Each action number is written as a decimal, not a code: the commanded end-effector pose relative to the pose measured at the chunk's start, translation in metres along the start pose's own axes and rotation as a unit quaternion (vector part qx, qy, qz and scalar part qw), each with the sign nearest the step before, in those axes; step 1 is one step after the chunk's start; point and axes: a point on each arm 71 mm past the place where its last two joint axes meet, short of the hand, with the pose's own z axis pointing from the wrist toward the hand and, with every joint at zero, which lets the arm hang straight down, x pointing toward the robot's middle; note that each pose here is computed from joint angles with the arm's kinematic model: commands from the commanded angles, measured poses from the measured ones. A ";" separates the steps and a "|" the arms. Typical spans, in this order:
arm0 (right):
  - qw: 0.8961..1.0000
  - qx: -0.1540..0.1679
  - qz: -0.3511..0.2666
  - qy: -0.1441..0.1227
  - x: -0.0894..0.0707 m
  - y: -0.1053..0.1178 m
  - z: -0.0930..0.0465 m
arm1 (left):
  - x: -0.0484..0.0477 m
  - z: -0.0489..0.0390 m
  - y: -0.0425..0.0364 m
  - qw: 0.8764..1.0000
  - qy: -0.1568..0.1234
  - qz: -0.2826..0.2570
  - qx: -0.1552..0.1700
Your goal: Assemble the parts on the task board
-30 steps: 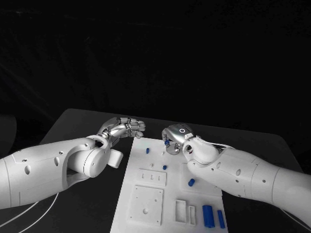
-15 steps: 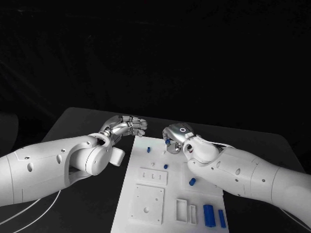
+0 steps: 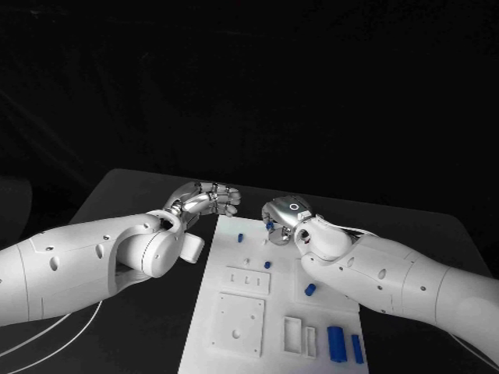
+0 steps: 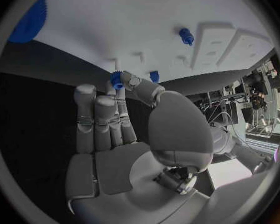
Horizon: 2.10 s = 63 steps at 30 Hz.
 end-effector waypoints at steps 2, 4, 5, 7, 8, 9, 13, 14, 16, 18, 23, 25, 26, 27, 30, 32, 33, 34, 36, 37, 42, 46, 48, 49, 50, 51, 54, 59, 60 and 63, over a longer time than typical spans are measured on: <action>1.000 -0.002 -0.003 0.009 0.002 0.000 0.000 | 0.0029 0.0011 -0.0022 1.000 0.008 0.000 0.008; 1.000 -0.002 -0.003 0.011 0.003 0.000 0.000 | 0.0026 0.0010 -0.0022 1.000 0.008 0.000 0.008; 1.000 -0.003 -0.003 0.011 0.003 0.000 0.000 | 0.0024 0.0010 -0.0022 1.000 0.008 0.000 0.008; 1.000 -0.002 -0.003 0.010 0.003 0.000 0.000 | 0.0021 0.0009 -0.0022 1.000 0.007 0.000 0.008; 1.000 -0.002 -0.003 0.012 0.004 0.000 0.000 | 0.0019 0.0007 -0.0022 1.000 0.007 0.000 0.008; 1.000 -0.002 -0.003 0.012 0.004 0.000 0.000 | 0.0018 0.0006 -0.0022 1.000 0.007 0.000 0.008; 1.000 -0.003 -0.003 0.015 0.005 0.001 0.000 | 0.0016 0.0004 -0.0025 1.000 0.007 0.000 0.008; 1.000 -0.003 -0.003 0.016 0.006 0.002 0.000 | 0.0016 0.0004 -0.0026 1.000 0.007 0.000 0.008; 1.000 -0.002 -0.003 0.018 0.006 0.002 0.000 | 0.0014 0.0007 -0.0025 1.000 0.006 0.001 0.008; 1.000 -0.001 -0.003 0.021 0.007 0.001 0.000 | 0.0009 0.0012 -0.0029 1.000 0.006 0.001 0.008; 1.000 0.000 -0.002 0.021 0.007 0.002 0.000 | -0.0008 0.0018 -0.0051 1.000 0.004 0.002 0.010; 1.000 0.001 -0.002 0.021 0.008 0.001 0.000 | -0.0008 0.0020 -0.0055 1.000 0.004 0.002 0.010; 1.000 0.001 -0.002 0.022 0.008 0.001 0.000 | -0.0006 0.0022 -0.0056 1.000 0.004 0.002 0.010; 1.000 0.002 -0.003 0.022 0.008 0.000 0.000 | -0.0005 0.0023 -0.0059 1.000 0.004 0.003 0.011; 1.000 0.004 -0.004 0.023 0.008 -0.001 0.000 | 0.0002 0.0023 -0.0063 1.000 0.005 0.002 0.011; 1.000 0.004 -0.004 0.024 0.008 -0.001 0.000 | 0.0003 0.0023 -0.0065 1.000 0.005 0.002 0.011; 1.000 0.004 -0.004 0.023 0.008 -0.001 0.000 | 0.0000 0.0022 -0.0066 1.000 0.005 0.002 0.011; 1.000 0.004 -0.003 0.023 0.008 -0.001 0.000 | -0.0002 0.0021 -0.0067 1.000 0.004 0.002 0.011; 1.000 0.005 -0.001 0.024 0.008 -0.001 0.000 | -0.0004 0.0022 -0.0068 1.000 0.004 0.003 0.012; 1.000 0.004 0.000 0.024 0.009 -0.001 0.000 | -0.0005 0.0022 -0.0069 1.000 0.004 0.003 0.012; 0.999 0.004 0.015 0.031 0.010 -0.001 0.001 | -0.0006 0.0022 -0.0069 1.000 0.004 0.003 0.011; 0.999 0.001 0.017 0.036 0.010 0.001 0.001 | -0.0008 0.0021 -0.0072 1.000 0.003 0.003 0.012; 0.999 0.001 0.017 0.038 0.010 0.001 0.001 | -0.0008 0.0022 -0.0074 1.000 0.003 0.003 0.012; 0.999 0.002 0.016 0.039 0.011 0.001 0.001 | -0.0009 0.0022 -0.0075 1.000 0.003 0.003 0.012; 0.999 0.002 0.016 0.039 0.011 0.000 0.001 | -0.0009 0.0022 -0.0075 1.000 0.003 0.003 0.012; 0.999 0.002 0.016 0.040 0.011 0.000 0.001 | -0.0009 0.0022 -0.0076 1.000 0.003 0.003 0.012; 0.999 0.002 0.016 0.040 0.011 0.000 0.000 | -0.0013 0.0019 -0.0081 1.000 0.003 0.003 0.012; 0.999 0.005 0.019 0.040 0.011 -0.001 0.001 | -0.0014 0.0022 -0.0086 1.000 0.003 0.004 0.013; 0.999 0.005 0.019 0.039 0.011 -0.001 0.001 | -0.0014 0.0022 -0.0086 1.000 0.003 0.003 0.013; 0.999 0.007 0.022 0.037 0.011 -0.002 0.001 | -0.0015 0.0021 -0.0087 1.000 0.003 0.004 0.013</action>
